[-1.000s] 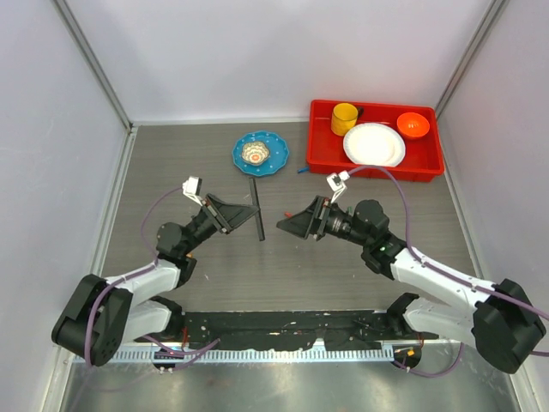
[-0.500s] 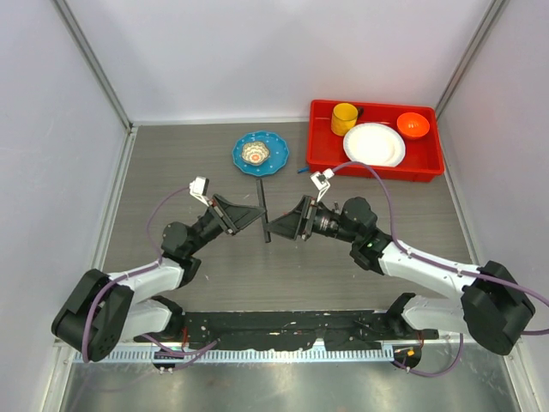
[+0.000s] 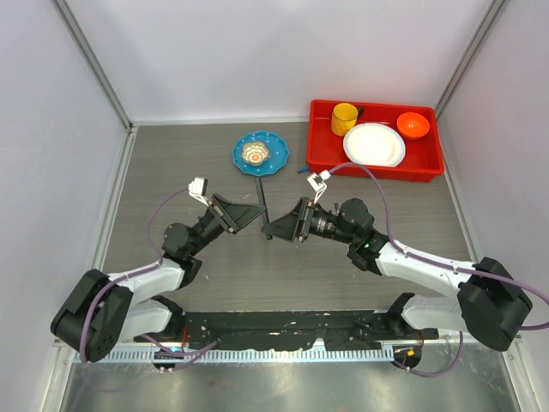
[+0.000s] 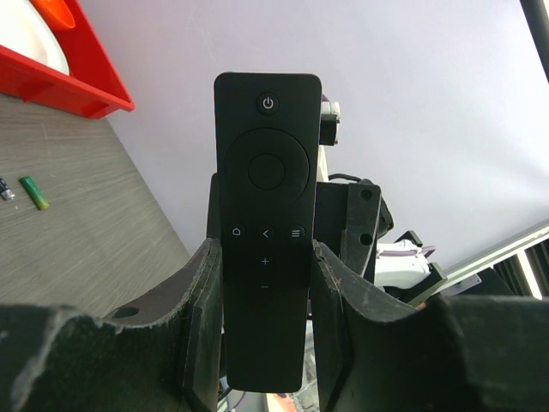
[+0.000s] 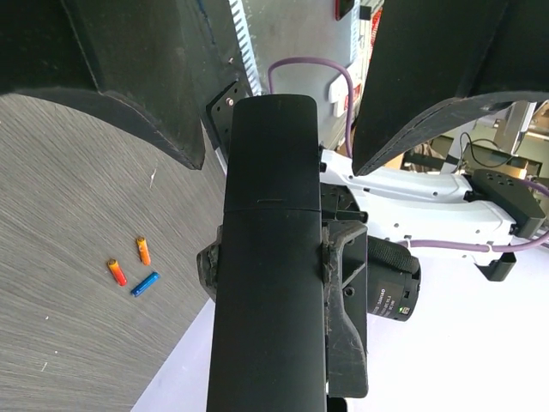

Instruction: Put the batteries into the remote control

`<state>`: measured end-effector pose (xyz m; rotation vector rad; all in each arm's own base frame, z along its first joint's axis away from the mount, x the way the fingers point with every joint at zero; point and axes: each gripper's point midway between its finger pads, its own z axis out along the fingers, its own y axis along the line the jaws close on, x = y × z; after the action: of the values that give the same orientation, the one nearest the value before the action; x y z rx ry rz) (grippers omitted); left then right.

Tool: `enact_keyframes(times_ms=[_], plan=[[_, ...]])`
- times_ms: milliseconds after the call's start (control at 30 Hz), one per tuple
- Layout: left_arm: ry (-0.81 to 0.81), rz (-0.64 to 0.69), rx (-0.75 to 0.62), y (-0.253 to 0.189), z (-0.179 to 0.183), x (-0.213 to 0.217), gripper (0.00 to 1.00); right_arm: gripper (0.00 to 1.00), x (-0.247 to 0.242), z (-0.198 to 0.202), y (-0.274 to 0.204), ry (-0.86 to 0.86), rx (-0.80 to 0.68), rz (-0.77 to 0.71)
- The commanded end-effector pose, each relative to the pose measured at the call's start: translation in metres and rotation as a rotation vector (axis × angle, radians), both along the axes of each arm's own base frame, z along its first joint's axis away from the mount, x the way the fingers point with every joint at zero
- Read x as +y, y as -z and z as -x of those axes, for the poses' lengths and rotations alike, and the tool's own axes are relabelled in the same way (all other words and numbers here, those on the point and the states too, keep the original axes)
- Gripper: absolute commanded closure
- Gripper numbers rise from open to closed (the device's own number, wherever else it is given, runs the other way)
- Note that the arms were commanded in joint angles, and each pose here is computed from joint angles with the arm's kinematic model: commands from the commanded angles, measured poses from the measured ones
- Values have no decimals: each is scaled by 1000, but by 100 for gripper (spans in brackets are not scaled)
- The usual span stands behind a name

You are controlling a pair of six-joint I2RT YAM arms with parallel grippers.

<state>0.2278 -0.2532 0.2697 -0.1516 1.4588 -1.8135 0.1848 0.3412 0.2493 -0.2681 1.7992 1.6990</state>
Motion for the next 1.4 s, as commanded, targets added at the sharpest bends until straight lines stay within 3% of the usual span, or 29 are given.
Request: enact_keyframes(times_ms=[0,433,567,600,633,700,767,867,933,967,1000,1033,1067,1133,1167,1233,1367], plan=[[-13,147,-271,-64,26,13,100,26,2,-1,-14,4,-60,-48],[-1,157,-273,-67,32,11,100,49,6,5,-10,-43,-42,-69],[1,153,-262,-65,29,10,99,68,6,10,-12,-69,-51,-74],[1,145,-248,-62,27,9,94,72,6,11,-13,-75,-57,-75],[3,144,-245,-62,27,8,74,78,6,12,-14,-82,-64,-75],[1,145,-224,-59,25,8,47,83,4,18,-18,-106,-89,-69],[-20,154,-198,-57,21,11,1,88,1,24,-18,-127,-117,-36],[-47,125,-158,-51,12,14,0,92,-3,28,-12,-137,-120,56],[-87,73,-99,-38,-2,16,0,92,-9,27,-22,-123,-199,102],[-106,68,-114,-45,-3,20,0,93,-15,28,-4,-118,-158,196],[-136,9,-47,-29,-14,20,0,93,-21,19,-3,-70,-221,256],[-172,-50,-66,-25,-18,21,0,95,-25,11,-11,-33,-258,299],[-192,-151,-2,-12,-25,20,0,98,-37,11,14,-18,-203,431],[-294,-330,-4,3,-38,27,0,99,-54,-14,22,101,-276,594],[-328,-438,72,15,-40,33,0,99,-67,-16,38,116,-259,693],[-411,-516,84,20,-43,39,0,99,-84,-35,49,211,-302,823],[-494,-582,147,32,-42,44,4,99,-85,-37,56,250,-326,923]])
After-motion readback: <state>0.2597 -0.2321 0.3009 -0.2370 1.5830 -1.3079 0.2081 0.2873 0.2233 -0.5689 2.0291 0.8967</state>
